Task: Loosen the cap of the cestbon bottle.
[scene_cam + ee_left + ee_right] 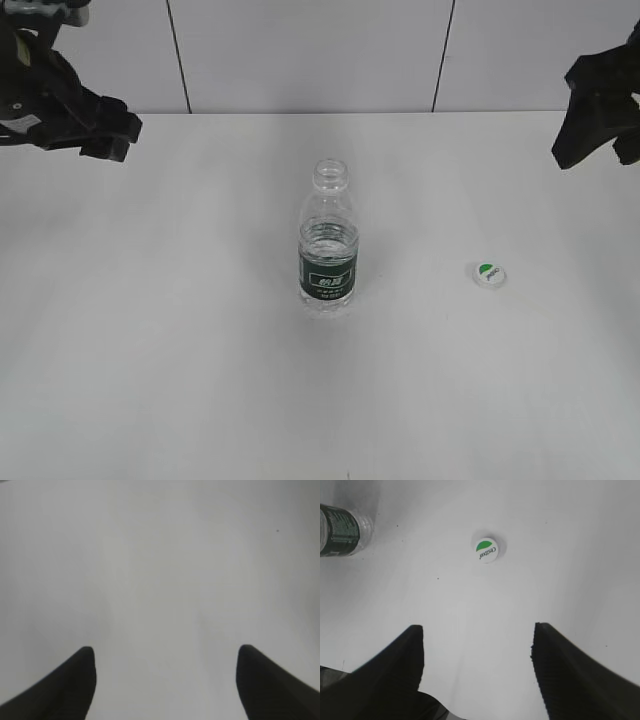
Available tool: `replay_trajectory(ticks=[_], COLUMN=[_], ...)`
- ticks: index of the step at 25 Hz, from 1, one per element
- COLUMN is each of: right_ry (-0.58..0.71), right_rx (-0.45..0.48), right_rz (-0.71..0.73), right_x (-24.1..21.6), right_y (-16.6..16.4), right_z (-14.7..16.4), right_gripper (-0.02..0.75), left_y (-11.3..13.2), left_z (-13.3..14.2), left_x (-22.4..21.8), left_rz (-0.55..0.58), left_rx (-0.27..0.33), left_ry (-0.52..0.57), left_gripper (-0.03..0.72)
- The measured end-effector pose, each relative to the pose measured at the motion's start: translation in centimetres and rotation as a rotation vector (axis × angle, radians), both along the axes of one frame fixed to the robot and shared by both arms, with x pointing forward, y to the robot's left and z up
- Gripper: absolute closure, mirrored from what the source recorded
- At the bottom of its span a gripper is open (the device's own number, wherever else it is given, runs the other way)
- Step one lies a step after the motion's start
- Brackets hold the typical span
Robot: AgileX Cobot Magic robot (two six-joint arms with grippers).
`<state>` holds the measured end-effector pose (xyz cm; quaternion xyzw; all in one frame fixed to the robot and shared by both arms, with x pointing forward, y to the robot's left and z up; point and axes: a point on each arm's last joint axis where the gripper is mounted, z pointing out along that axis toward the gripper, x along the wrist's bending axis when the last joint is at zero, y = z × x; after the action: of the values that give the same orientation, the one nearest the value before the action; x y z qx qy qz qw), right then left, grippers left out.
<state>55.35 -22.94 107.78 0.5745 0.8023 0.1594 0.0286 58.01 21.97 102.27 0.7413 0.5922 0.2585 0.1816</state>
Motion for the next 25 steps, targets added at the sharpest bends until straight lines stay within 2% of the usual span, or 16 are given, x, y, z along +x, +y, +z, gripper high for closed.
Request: replay_trajectory(ticks=[5, 10, 13, 18, 21, 25], right_ry=[0.036, 0.057, 0.063, 0.060, 0.046, 0.006], right_rx=[-0.004, 0.001, 0.003, -0.030, -0.081, -0.092], right_rz=[0.005, -0.025, -0.045, -0.127, -0.158, -0.177], right_x=[-0.3, -0.4, -0.5, -0.7, -0.7, -1.5], right_y=[0.0, 0.0, -0.1, -0.6, -1.1, -1.5], right_z=[-0.1, -0.1, -0.1, 0.2, 0.4, 1.6], right_gripper=[0.221, 0.221, 0.221, 0.221, 0.221, 0.221], left_y=[0.5, 3.3, 5.4, 8.0, 8.9, 9.2], left_z=[1.8, 3.6, 3.5, 2.4, 2.4, 2.4], left_x=[-0.2, 0.1, -0.1, -0.8, -1.1, -1.5], left_rz=[0.085, 0.206, 0.237, 0.279, 0.304, 0.301], left_rx=[-0.029, -0.026, -0.016, -0.051, -0.046, -0.038], left_ry=[0.124, 0.212, 0.298, 0.462, 0.494, 0.500], left_gripper=[0.167, 0.171, 0.171, 0.174, 0.174, 0.174])
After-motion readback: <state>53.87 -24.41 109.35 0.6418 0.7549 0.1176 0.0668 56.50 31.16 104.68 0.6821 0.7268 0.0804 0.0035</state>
